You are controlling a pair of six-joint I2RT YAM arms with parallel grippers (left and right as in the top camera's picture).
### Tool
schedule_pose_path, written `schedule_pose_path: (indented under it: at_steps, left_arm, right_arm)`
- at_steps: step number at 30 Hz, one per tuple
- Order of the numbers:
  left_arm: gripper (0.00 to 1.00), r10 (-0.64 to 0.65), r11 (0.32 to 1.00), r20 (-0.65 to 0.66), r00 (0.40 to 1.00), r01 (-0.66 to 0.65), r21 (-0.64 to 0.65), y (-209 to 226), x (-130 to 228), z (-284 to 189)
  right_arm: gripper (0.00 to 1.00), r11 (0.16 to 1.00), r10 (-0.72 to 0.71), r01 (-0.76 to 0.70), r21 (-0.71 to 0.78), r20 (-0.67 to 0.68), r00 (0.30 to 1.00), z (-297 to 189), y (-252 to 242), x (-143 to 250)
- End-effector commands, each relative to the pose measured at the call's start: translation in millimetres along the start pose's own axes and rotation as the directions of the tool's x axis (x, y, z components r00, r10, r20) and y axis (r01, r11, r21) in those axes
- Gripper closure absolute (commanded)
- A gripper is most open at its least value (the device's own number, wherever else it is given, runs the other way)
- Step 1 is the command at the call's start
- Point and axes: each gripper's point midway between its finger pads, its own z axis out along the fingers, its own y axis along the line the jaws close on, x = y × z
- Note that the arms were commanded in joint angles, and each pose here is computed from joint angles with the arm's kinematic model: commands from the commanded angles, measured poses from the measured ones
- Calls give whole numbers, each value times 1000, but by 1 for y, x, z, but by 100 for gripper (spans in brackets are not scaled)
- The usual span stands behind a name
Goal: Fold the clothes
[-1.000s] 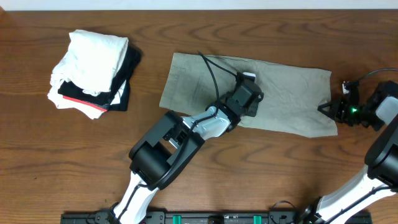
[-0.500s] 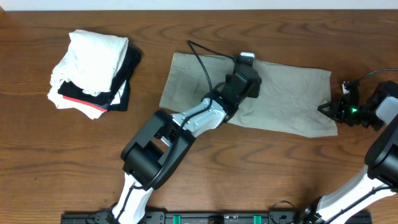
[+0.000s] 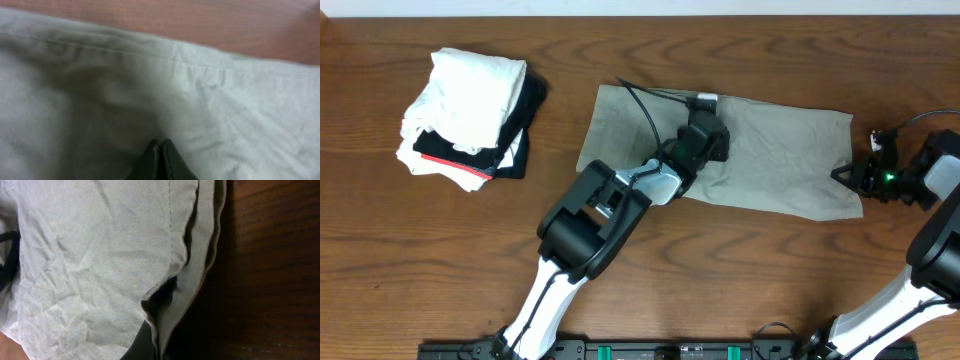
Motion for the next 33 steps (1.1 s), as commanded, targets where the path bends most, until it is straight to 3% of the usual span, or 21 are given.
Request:
schedule_pose_path:
  at_steps: [1, 10, 14, 26, 33]
  left_arm:
    - [94, -21, 1000, -30, 999, 22, 15, -1, 9, 5]
    - [94, -30, 988, 52, 998, 22, 155, -51, -46, -7]
    - [94, -35, 987, 88, 996, 21, 160, -58, -61, -8]
    - [94, -39, 998, 89, 995, 35, 52, -8, -30, 27]
    - [94, -21, 998, 105, 994, 14, 65, -2, -47, 27]
  right_arm:
    - [99, 1000, -19, 19, 3, 8, 1000, -1, 5, -4]
    - [99, 1000, -12, 12, 4, 11, 1000, -1, 5, -5]
    - [99, 1000, -12, 12, 4, 10, 1000, -1, 5, -5]
    - [99, 1000, -13, 13, -4, -5, 1000, 1, 10, -2]
    - [99, 1000, -19, 19, -4, -3, 1000, 2, 11, -3]
